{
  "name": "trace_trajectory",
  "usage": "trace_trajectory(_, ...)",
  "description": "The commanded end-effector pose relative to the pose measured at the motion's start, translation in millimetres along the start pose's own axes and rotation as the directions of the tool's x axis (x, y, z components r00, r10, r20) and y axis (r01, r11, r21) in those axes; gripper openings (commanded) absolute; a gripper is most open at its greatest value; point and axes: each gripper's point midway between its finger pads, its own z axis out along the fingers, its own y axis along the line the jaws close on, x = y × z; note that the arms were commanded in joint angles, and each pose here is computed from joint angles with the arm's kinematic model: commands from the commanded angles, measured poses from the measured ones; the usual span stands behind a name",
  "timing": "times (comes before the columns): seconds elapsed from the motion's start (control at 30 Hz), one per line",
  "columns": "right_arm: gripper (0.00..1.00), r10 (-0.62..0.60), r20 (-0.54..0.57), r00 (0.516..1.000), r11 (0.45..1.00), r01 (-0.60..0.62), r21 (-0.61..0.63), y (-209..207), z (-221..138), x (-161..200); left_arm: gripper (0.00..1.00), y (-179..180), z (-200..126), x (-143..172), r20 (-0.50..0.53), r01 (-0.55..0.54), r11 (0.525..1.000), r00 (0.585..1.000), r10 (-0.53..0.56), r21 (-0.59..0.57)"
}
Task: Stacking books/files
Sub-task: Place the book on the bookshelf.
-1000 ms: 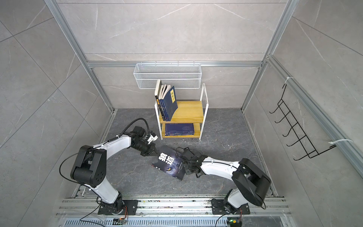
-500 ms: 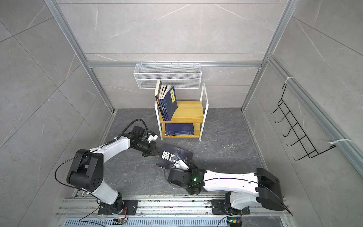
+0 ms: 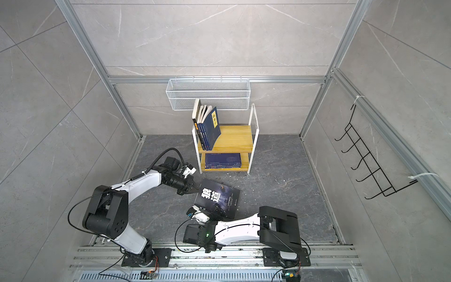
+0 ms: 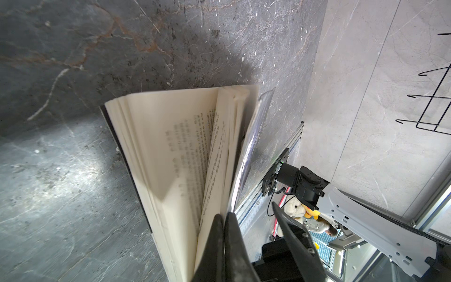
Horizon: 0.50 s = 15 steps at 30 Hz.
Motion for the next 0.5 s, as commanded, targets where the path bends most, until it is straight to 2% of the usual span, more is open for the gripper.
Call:
trace_trajectory(0.0, 0.82, 0.007, -0.023, 1.0, 1.0, -0.007, 0.004, 7.7, 19.2, 4.2, 0.0, -17.9, -6.0, 0.5, 0.004, -0.016, 0.998, 1.0, 0.016, 0.068)
trace_trajectory(0.13, 0.78, 0.045, -0.051, 0.998, 0.999, -0.045, 0.01, 5.0, 33.7, 16.5, 0.0, -17.5, -7.0, 3.0, -0.001, -0.018, 0.998, 1.0, 0.018, 0.065)
trace_trajectory(0.2, 0.67, 0.062, -0.048, 0.997, 0.998, -0.061, 0.009, 3.2, 39.2, 16.5, 0.0, -15.2, -5.3, 3.1, 0.003, -0.015, 0.998, 1.0, 0.015, 0.068)
trace_trajectory(0.23, 0.56, 0.062, -0.05, 0.997, 0.998, -0.061, 0.012, 1.8, 40.6, 15.9, 0.0, -14.8, -5.3, 3.6, 0.003, -0.018, 0.998, 1.0, 0.018, 0.067)
trace_trajectory(0.3, 0.16, 0.056, -0.05, 0.997, 0.998, -0.055, 0.022, -2.6, 39.3, 13.9, 0.0, -15.0, -8.6, 2.3, 0.011, -0.036, 0.998, 0.999, 0.035, 0.053)
trace_trajectory(0.33, 0.0, 0.073, -0.044, 0.996, 0.997, -0.072, 0.028, -6.3, 37.1, 13.8, 0.0, -13.2, -10.6, 1.7, 0.019, -0.051, 0.998, 0.999, 0.05, 0.036)
trace_trajectory(0.37, 0.0, 0.081, -0.04, 0.996, 0.997, -0.08, 0.021, -7.0, 36.2, 16.4, 0.0, -10.5, -13.0, -0.8, 0.034, -0.058, 0.998, 0.998, 0.057, 0.021)
trace_trajectory(0.47, 0.0, 0.094, -0.034, 0.995, 0.996, -0.094, 0.006, -11.6, 31.1, 18.3, 0.23, -4.8, -24.5, -9.6, 0.102, -0.075, 0.997, 0.992, 0.076, -0.005)
